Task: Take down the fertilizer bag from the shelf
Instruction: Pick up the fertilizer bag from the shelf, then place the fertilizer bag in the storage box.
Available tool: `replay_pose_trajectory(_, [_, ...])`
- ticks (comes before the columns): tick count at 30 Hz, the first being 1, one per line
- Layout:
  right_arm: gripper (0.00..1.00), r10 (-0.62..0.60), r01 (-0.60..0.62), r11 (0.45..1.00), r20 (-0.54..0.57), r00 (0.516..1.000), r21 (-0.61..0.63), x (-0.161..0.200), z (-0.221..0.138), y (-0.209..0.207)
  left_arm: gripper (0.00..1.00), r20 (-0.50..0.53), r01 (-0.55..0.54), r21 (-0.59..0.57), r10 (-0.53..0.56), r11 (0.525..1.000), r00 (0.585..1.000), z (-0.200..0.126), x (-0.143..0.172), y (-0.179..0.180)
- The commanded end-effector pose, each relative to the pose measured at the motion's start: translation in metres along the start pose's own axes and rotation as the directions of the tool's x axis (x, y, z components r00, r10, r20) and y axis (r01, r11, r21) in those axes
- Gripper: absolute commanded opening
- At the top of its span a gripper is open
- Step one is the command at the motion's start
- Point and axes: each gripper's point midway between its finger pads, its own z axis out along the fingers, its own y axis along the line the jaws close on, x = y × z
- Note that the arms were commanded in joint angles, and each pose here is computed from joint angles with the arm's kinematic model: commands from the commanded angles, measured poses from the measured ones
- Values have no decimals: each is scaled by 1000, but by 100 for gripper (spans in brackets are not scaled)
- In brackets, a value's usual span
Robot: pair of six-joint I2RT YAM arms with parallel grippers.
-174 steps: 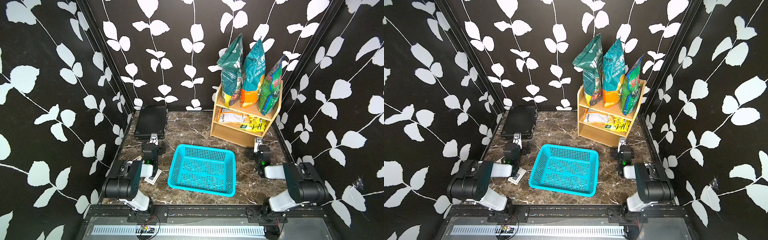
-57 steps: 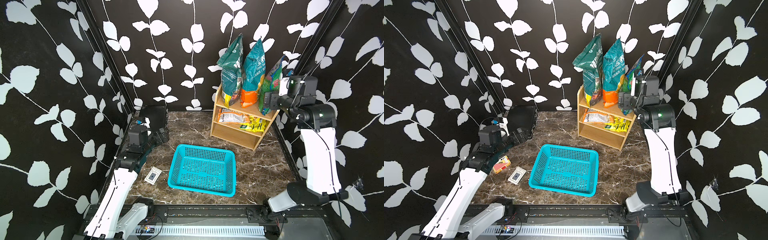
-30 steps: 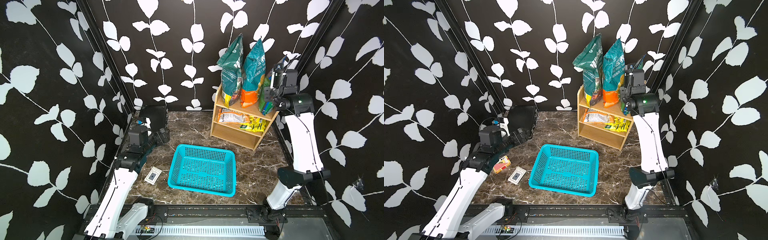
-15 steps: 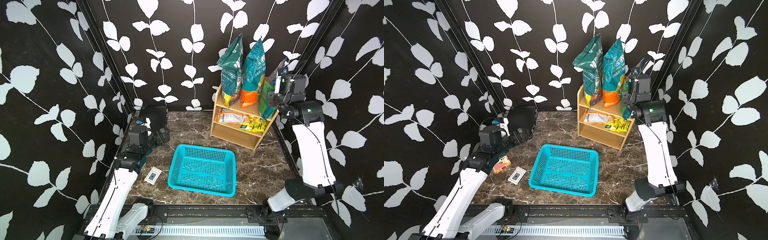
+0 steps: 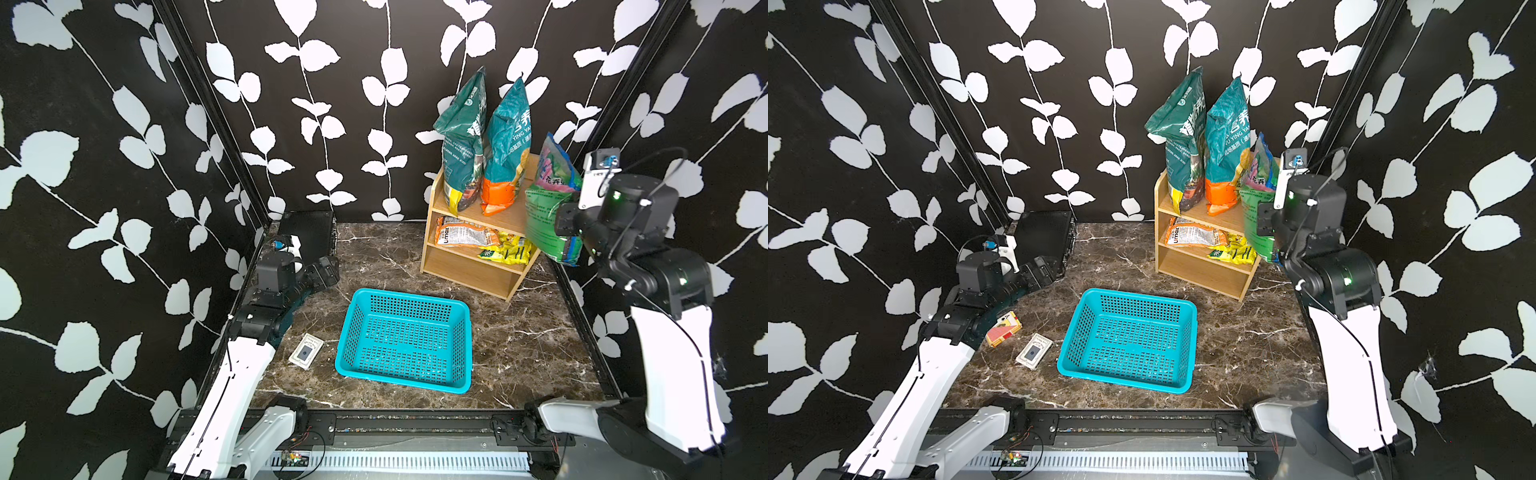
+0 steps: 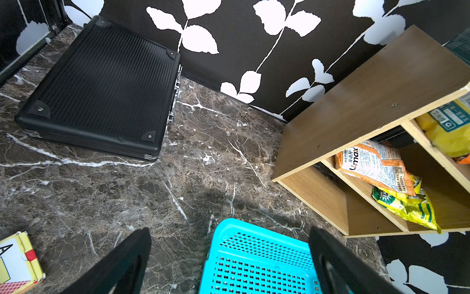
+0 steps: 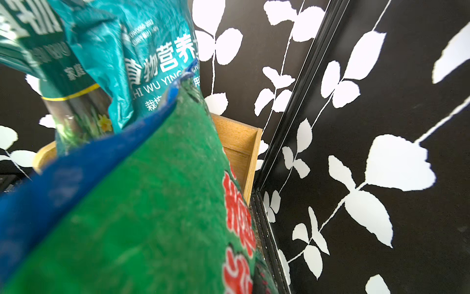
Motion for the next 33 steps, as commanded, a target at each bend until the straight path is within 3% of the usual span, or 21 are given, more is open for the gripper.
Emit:
replay_pose_trajectory(1, [0,132,-134,991,242,961,-8,-55,-34,-15,99,33,-15,17,14,1000,999,-7,-8,-5])
replay_pose_trajectory(18, [0,145,-97,978,265,953,-186,-46,-77,27,99,31,-11,30,10,999,999,-11,-10,-9])
replay_pose_trajectory(25, [0,44,15,979,284,958,-204,-44,-75,94,99,26,-9,16,9,1000,1000,-14,-8,-7])
replay_pose_trajectory(33, [0,97,-16,951,246,964,-310,-27,-68,168,99,-52,26,27,-24,999,998,-11,8,-6])
